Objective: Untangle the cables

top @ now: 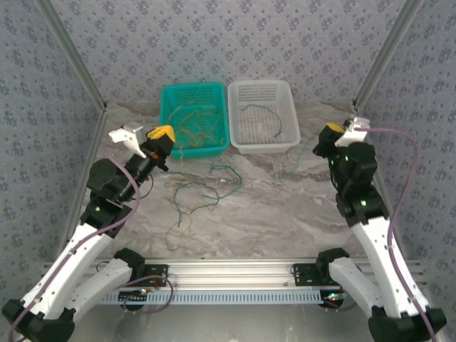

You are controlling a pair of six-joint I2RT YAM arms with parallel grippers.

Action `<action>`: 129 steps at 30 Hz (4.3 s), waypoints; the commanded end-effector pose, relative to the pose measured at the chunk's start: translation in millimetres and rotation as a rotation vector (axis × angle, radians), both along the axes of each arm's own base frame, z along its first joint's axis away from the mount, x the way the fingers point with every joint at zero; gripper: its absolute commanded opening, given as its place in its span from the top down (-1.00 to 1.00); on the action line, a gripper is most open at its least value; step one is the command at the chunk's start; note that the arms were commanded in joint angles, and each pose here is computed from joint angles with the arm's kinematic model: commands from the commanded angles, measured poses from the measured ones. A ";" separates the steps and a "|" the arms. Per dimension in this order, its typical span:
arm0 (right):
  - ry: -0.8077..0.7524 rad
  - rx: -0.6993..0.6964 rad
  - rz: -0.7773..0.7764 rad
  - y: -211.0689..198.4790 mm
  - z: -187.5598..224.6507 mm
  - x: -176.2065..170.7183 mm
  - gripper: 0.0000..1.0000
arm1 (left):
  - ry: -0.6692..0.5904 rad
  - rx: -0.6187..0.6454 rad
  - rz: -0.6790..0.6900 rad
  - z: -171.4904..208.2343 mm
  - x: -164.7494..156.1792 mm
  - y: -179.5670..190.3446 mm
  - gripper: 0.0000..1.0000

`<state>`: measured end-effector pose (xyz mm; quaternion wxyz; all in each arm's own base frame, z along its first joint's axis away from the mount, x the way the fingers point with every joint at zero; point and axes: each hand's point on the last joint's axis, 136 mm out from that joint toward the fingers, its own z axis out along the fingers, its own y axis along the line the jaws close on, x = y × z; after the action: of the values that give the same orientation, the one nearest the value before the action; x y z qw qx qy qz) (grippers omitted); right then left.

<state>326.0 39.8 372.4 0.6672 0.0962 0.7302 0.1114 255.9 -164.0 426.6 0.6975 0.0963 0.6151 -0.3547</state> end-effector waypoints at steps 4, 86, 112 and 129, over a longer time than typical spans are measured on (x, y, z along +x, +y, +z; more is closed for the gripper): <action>0.034 0.018 0.112 32.1 5.8 86.7 1.00 | -0.099 -0.042 -0.226 30.6 -47.6 -17.3 1.00; -0.043 0.063 1.052 313.2 99.8 45.3 1.00 | -0.081 -0.102 0.029 -12.8 -49.6 19.5 1.00; 0.210 -0.117 0.747 354.7 -87.2 239.5 0.29 | 0.251 0.201 0.350 -150.8 150.6 34.1 1.00; 0.255 -0.227 0.536 277.1 -36.7 133.6 -0.39 | 0.566 0.341 0.320 -222.6 267.1 2.2 1.00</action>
<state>489.5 324.7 244.3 0.4237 -0.1743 0.8722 0.1713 513.9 -157.6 225.6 0.5626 0.0184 0.8131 -0.1484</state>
